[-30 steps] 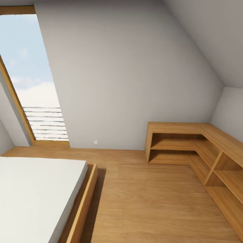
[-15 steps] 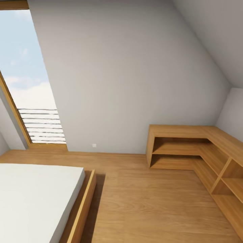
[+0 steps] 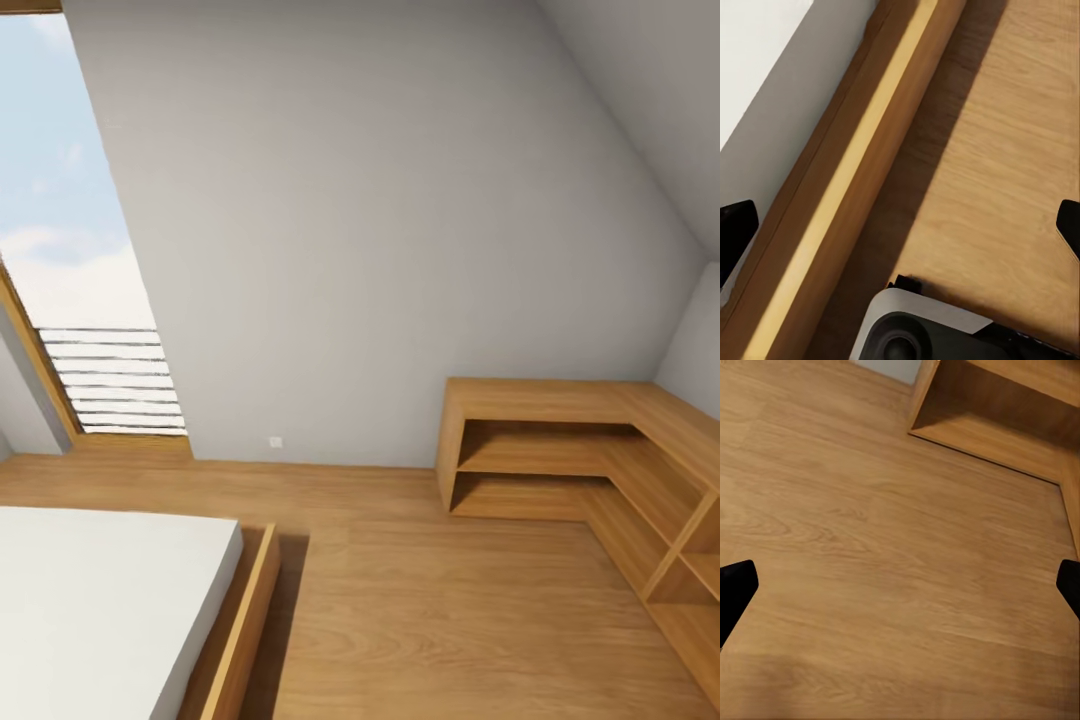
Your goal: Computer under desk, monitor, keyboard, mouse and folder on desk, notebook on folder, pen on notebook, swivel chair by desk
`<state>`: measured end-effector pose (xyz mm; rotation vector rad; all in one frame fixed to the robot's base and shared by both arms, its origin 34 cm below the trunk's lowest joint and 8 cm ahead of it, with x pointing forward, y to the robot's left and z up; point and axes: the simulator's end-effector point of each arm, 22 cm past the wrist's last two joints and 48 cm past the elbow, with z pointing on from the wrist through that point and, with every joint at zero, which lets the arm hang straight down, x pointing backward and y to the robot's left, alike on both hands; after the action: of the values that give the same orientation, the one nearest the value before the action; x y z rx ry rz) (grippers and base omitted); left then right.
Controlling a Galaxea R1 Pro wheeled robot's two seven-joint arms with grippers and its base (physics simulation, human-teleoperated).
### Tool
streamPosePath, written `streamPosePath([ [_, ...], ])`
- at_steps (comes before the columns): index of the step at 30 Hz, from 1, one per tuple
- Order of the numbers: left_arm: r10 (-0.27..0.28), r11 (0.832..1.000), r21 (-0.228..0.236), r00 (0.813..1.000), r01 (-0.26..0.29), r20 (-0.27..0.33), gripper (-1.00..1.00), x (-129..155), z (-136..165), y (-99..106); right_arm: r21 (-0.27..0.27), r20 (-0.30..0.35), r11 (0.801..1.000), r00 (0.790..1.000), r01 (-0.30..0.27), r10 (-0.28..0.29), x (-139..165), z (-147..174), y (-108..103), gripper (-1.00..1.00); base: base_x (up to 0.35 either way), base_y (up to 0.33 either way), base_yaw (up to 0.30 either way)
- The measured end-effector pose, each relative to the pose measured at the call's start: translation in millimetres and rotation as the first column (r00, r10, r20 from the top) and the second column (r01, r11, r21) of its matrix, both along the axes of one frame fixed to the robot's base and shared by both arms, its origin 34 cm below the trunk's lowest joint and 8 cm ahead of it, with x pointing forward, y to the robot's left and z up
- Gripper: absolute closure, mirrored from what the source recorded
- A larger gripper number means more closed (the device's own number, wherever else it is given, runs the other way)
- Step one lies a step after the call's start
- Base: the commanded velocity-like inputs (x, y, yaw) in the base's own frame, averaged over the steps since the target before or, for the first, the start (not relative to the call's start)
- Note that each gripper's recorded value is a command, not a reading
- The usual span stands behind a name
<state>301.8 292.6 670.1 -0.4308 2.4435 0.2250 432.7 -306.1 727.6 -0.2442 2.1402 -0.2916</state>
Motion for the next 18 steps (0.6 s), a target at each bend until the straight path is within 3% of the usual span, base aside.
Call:
streamPosePath([
  [7,0.000,1.000,0.000,1.000,0.000,0.002,-1.00,0.7,0.4,0.0,0.000,0.002,1.000,1.000,0.000,0.000,0.5,0.7,0.1,-1.00,0.317,0.000,-0.114],
  [18,0.000,1.000,0.000,1.000,0.000,0.010,-1.00,3.5,2.0,0.0,0.000,0.011,1.000,1.000,0.000,0.000,2.8,3.4,0.1,-1.00,0.324,0.000,-0.198],
])
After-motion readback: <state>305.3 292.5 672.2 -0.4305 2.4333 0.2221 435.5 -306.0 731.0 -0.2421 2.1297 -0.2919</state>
